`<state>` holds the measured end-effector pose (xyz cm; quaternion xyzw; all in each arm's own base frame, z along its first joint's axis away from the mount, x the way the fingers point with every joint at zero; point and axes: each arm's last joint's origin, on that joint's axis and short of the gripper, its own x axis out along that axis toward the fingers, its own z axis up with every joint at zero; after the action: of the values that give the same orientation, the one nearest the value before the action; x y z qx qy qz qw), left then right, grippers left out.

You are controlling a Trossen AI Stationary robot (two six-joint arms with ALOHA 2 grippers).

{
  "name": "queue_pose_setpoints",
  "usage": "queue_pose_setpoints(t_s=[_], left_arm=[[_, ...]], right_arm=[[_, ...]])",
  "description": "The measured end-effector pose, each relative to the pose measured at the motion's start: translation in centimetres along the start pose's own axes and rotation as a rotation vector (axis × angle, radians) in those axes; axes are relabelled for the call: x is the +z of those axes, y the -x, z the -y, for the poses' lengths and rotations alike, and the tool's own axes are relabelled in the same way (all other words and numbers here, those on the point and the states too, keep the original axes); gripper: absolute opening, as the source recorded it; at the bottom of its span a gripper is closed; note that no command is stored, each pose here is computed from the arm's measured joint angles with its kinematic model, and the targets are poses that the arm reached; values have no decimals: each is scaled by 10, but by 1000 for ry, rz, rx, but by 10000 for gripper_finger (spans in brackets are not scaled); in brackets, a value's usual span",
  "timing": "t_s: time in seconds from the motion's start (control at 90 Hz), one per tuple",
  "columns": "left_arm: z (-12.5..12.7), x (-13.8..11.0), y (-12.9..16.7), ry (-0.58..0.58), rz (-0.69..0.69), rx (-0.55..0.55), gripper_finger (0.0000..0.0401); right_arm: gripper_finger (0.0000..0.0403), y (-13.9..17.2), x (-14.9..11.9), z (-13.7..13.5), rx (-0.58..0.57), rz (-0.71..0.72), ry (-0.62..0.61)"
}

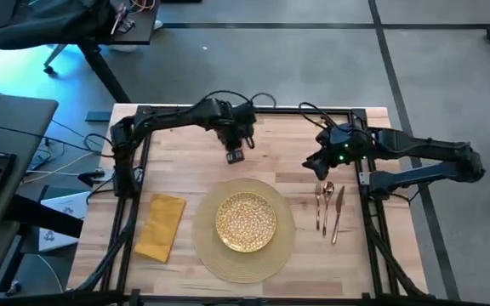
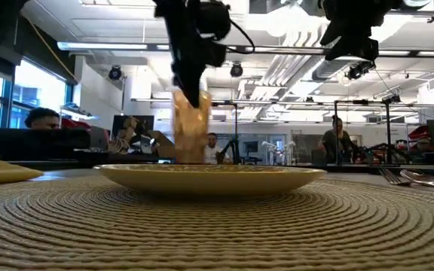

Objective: Set table place
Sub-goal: Move the brown cup to the top left of the yellow tablemat

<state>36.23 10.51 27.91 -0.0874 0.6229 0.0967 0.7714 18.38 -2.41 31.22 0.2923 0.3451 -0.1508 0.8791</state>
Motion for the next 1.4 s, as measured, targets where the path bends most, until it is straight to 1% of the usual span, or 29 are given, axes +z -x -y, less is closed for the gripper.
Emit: queue_pose_setpoints(t_s=[0.1,0.189,0.267,0.333,0.433,0.578,0.744,0.967,1.167,1.4], left_arm=[[30,-12,7,56,-87,10,1],[57,-20,9,85,-126,6,1],[77,-23,6,113,-133,18,1],[88,-25,5,150,-119,56,0],[96,-27,5,241,-93,127,0],[94,-27,6,323,-50,202,0],[84,-20,-5,356,-42,265,0],[69,-11,-9,411,-5,247,0],[53,-10,-9,443,-14,257,6],[48,-9,-11,480,-23,227,11]], right_arm=[[144,0,0,0,0,2,59],[144,0,1,1,-5,5,117],[144,0,2,2,-8,8,153],[144,0,3,2,-8,16,182],[144,0,4,4,-13,19,218],[144,0,5,5,-18,21,257],[144,0,6,7,-5,16,276],[144,0,6,8,11,9,271],[144,0,6,8,12,8,271],[144,0,6,8,12,9,271]])
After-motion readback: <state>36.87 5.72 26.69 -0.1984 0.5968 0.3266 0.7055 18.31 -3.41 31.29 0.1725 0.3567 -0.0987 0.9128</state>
